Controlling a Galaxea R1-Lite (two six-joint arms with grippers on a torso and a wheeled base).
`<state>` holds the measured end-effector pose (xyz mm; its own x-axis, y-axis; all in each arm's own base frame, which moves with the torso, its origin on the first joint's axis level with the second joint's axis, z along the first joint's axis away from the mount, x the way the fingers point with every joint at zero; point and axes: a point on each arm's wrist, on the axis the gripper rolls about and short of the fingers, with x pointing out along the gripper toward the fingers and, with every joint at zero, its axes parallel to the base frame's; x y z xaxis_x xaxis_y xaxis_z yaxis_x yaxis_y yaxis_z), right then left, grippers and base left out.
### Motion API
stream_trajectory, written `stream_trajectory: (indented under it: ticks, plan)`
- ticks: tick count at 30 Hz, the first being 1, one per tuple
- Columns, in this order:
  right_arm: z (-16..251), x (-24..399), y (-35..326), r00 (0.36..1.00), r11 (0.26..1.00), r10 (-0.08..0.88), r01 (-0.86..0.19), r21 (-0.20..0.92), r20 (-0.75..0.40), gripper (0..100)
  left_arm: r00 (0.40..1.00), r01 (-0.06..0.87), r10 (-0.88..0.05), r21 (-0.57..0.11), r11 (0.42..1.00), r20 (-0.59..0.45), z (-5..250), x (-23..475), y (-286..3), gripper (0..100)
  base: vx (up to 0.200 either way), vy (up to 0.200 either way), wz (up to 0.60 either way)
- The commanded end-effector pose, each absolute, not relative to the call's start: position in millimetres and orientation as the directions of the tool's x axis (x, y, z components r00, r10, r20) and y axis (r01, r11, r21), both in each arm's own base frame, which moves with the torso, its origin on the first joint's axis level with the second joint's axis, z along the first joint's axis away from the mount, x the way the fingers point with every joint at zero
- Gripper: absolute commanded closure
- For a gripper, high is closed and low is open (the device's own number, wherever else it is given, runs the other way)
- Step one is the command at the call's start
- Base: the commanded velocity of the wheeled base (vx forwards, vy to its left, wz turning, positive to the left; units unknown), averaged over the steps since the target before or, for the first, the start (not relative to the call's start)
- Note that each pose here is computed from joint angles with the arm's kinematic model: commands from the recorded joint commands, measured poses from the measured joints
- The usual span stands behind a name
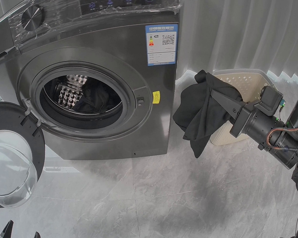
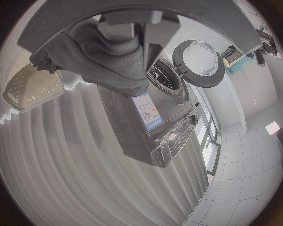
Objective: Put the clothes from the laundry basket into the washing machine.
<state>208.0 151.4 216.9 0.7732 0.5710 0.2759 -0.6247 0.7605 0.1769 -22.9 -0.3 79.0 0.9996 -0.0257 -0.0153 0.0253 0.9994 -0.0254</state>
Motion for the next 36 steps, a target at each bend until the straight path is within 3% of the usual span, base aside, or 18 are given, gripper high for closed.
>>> stream_trajectory:
  ticks: [1, 6, 14, 21, 36]
  plan:
    - [217.9, 207.9, 151.5, 0.772, 0.76, 0.571, -0.626, 0.177, 0.28, 100, 1.0, 0.026, -0.026, -0.026, 0.999, -0.015, 75.1, -22.9, -0.3, 0, 0.0, 0.0, 0.0]
    - [218.3, 210.4, 148.3, 0.781, 0.77, 0.558, -0.613, 0.177, 0.281, 100, 1.0, 0.026, -0.026, -0.026, 0.999, -0.012, 75.5, -23.2, -0.3, 0, 0.0, 0.0, 0.0]
    - [218.5, 212.8, 145.2, 0.789, 0.779, 0.545, -0.601, 0.177, 0.281, 100, 1.0, 0.024, -0.025, -0.026, 0.999, -0.014, 75.1, -23.0, -0.3, 0, -0.2, 0.0, 0.0]
    - [218.5, 212.5, 145.5, 0.789, 0.778, 0.547, -0.603, 0.177, 0.281, 100, 1.0, 0.024, -0.025, -0.026, 0.999, -0.012, 75.5, -23.2, -0.3, 0, 0.0, 0.0, 0.0]
    - [220.1, 213.0, 144.9, 0.789, 0.779, 0.543, -0.601, 0.178, 0.287, 100, 1.0, 0.024, -0.025, -0.026, 0.999, -0.014, 75.1, -23.0, -0.3, 0, 0.0, 0.2, 0.0]
